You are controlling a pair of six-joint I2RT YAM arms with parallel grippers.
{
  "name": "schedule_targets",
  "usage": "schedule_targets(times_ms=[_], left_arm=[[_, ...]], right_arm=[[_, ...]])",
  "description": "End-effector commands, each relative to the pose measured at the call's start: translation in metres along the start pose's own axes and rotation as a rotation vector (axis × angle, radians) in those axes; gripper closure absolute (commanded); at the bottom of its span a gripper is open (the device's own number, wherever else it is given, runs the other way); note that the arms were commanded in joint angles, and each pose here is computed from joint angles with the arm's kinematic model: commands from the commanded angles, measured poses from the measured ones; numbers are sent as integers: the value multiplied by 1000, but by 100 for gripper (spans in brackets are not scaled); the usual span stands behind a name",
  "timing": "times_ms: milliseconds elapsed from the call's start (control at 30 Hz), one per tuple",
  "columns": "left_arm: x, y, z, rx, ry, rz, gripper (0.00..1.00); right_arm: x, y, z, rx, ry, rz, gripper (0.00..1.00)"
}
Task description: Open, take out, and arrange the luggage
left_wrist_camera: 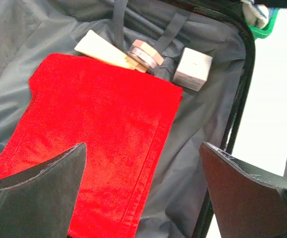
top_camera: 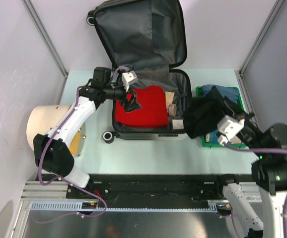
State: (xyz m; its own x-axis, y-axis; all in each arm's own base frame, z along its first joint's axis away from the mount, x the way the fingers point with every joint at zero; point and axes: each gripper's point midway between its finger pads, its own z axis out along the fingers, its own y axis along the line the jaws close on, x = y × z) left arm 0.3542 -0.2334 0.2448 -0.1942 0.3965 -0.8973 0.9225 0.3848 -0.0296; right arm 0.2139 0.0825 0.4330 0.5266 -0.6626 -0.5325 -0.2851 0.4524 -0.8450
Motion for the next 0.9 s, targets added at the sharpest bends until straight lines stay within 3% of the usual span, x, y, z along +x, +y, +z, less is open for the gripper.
schedule_targets(times_ms=[0, 300, 600, 733, 867], left_arm=[[-28, -29, -7, 69, -67, 37, 0], [-20, -44, 6, 125, -47, 18, 0], [-20, -33, 18, 119, -33, 10, 0], [-18, -30, 19, 106, -25, 13, 0], [-15, -28, 20, 99, -17, 20, 0]], right_arm=[[14, 30, -56, -43, 190, 40, 100], [43, 56, -108, -95, 437, 72, 100], [67, 51, -63, -114, 442, -87, 100], [70, 54, -42, -125, 444, -91, 100], [86, 49, -20, -98, 529, -23, 100]])
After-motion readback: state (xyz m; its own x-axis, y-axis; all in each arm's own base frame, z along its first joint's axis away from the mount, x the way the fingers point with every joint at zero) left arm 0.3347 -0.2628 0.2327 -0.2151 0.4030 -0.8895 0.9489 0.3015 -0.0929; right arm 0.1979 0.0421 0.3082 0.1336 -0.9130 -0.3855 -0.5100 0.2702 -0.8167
